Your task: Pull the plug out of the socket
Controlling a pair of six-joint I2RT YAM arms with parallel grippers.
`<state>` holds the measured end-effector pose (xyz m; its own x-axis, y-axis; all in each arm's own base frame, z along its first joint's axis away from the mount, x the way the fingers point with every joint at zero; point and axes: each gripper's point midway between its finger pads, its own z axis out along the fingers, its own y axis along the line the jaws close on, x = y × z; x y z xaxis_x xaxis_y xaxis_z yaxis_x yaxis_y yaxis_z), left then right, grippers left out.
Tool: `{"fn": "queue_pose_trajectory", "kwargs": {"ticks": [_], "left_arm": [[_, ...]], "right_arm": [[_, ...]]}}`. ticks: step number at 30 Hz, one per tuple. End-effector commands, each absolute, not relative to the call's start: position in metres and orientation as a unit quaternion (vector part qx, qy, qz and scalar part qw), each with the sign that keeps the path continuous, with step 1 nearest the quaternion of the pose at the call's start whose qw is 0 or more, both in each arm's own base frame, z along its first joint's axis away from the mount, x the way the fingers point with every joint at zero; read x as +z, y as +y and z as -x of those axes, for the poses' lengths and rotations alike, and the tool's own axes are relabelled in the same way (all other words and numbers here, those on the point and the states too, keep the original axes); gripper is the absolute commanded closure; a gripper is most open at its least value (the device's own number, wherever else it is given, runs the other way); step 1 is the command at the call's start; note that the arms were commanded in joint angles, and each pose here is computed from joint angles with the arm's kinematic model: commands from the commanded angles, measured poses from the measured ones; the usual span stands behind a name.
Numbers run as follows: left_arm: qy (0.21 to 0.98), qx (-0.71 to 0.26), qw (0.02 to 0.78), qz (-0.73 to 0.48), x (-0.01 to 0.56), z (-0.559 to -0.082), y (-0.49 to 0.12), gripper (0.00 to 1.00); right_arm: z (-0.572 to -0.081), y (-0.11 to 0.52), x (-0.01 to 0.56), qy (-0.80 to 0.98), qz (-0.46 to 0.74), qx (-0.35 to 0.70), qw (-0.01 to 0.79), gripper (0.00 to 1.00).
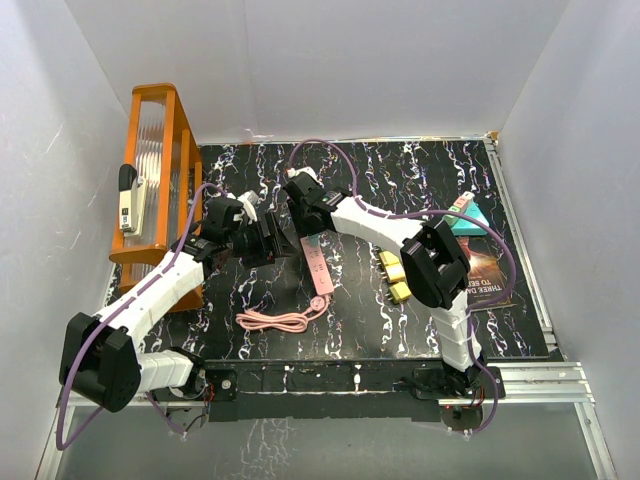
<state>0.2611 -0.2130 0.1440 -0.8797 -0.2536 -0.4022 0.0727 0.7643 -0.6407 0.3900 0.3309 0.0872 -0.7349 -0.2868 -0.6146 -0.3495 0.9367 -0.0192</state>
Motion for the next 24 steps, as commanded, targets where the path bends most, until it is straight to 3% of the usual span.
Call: {"fn": "queue_pose_trajectory", "kwargs": {"ticks": [1,12,17,24], "left_arm": [[0.905,-0.346,0.244,0.043,0.148,-0.262,-0.216,0.25],[0.908,-0.342,0.236,0.049,0.14,-0.264,-0.217,0.25],[0.914,-0.326,0.236,0.06,0.136,-0.266,-0.212,0.25],[0.921,-0.315,0.215,0.083,0.118,-0.27,-0.213,0.3]], "right_arm": [[-0.402,0.341,0.104,0.922,0.158,0.059,0.347,0.57],[-0.404,0.342,0.094,0.924,0.159,0.059,0.343,0.59],[-0.405,0.343,0.093,0.925,0.159,0.071,0.338,0.65],[-0.401,0.341,0.097,0.925,0.156,0.1,0.332,0.84]]}}
